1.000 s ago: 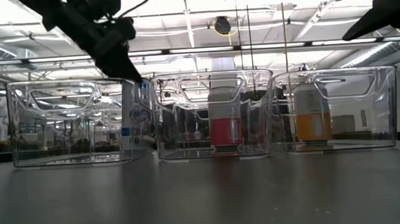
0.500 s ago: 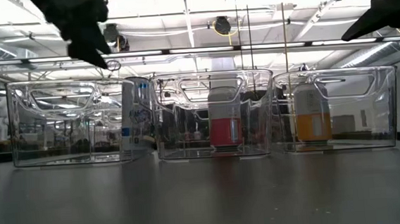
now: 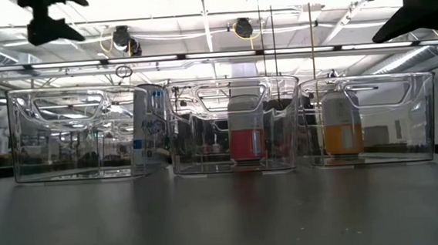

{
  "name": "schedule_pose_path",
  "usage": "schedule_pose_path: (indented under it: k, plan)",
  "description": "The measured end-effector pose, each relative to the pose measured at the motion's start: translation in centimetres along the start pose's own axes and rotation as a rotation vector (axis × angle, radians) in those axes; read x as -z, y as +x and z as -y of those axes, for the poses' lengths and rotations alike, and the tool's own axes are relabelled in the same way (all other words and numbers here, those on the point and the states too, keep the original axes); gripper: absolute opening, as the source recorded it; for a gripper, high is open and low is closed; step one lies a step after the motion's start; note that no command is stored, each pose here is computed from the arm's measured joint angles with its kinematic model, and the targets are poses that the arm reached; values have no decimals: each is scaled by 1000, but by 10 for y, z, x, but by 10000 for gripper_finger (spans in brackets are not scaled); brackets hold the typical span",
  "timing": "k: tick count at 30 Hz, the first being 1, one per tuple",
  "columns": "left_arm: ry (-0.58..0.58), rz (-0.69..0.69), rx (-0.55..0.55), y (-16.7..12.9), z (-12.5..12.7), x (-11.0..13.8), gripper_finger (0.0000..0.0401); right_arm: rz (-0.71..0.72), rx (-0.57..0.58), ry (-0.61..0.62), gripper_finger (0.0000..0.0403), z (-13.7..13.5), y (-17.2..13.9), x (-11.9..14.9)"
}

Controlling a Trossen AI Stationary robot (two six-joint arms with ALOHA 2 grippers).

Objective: Sort soda cans
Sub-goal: Put the pink-white soda can into the middle transparent bin

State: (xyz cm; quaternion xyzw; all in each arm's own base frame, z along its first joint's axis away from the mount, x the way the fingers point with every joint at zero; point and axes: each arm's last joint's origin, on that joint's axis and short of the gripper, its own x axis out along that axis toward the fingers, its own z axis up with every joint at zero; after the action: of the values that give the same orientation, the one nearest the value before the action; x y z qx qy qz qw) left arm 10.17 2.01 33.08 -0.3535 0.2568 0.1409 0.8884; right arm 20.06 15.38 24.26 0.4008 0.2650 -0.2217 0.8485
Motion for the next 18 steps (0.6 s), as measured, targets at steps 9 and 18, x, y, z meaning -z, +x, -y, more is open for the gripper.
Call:
schedule_pose_path:
  k: [9, 18]
  plan:
    - [-106, -53, 10, 6, 18, 14, 329, -33, -8, -50, 313, -1, 0, 1]
    - [-83, -224, -90, 48, 48, 40, 329, -60, -18, -59, 313, -1, 0, 2]
